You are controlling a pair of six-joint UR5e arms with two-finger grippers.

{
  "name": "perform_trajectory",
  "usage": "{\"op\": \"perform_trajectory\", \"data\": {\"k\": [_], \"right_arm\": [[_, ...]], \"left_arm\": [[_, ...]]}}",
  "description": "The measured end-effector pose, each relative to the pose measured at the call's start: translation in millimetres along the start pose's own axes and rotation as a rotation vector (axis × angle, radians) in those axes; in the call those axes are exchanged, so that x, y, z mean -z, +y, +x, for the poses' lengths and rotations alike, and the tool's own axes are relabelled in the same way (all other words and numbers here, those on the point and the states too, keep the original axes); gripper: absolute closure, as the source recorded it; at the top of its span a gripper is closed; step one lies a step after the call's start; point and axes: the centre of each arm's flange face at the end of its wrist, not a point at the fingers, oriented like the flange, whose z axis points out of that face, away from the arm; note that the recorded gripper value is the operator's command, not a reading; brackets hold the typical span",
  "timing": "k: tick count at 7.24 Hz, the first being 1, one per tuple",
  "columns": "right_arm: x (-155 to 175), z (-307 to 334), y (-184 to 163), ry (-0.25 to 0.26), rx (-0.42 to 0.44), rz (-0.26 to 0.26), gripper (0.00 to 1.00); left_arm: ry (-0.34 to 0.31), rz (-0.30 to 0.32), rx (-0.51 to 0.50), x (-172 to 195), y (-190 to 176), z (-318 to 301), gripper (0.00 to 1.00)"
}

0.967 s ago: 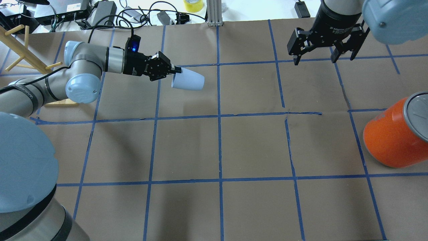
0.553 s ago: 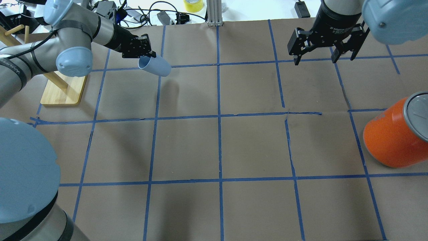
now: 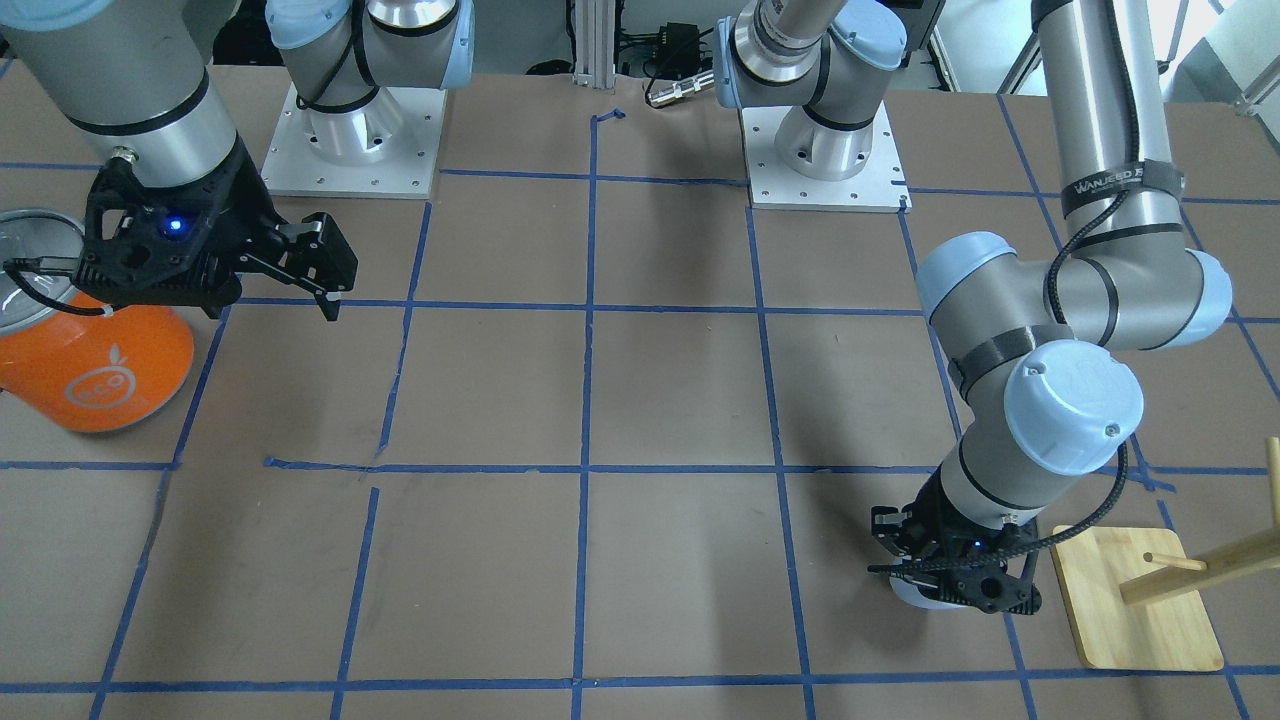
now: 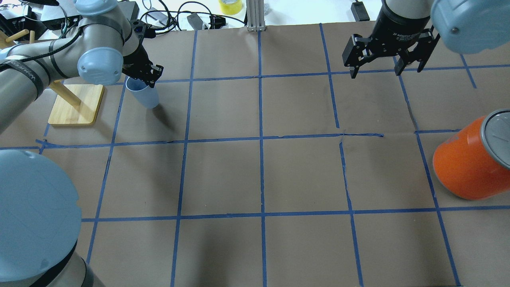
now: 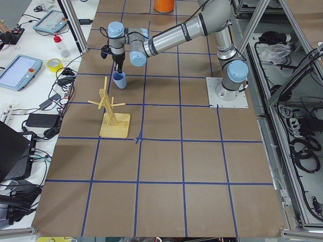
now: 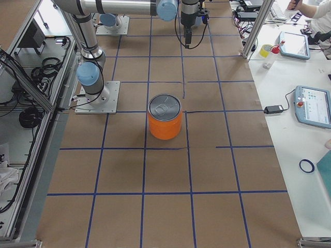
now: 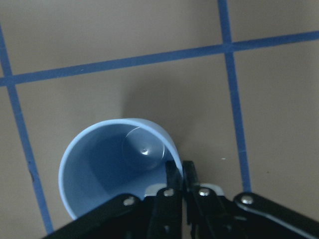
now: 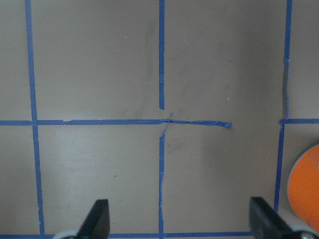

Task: Flip cup
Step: 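Rotate the cup upright and set it down with the left gripper, then open the left gripper and raise it away from the cup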

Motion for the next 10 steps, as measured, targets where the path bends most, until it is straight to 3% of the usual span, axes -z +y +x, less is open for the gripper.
{"op": "perform_trajectory", "data": {"k": [1, 2, 3, 5, 7, 10], "right_arm": [[0, 0, 0, 0.0, 0.0, -0.001, 0.0], [0, 0, 0, 0.001, 0.001, -0.001, 0.0], [0, 0, 0, 0.001, 0.001, -0.001, 0.0], [0, 0, 0, -0.001, 0.0, 0.001, 0.0], [0, 1, 0, -0.001, 0.001, 0.001, 0.0], [-1, 1, 0, 0.002, 0.003, -0.001, 0.0]], "left_arm": [[-0.014, -0.006, -0.021, -1, 1, 0, 1.0], [-0.012, -0.002, -0.027, -2, 1, 2, 0.17], [0.0, 0.008, -0.026, -2, 0, 4, 0.0], [0.027, 0.041, -0.014, 2, -2, 8, 0.0], [0.031, 0.071, -0.006, 32, 0, 15, 0.0], [0.073, 0.054, 0.053, 148, 41, 45, 0.0]]}}
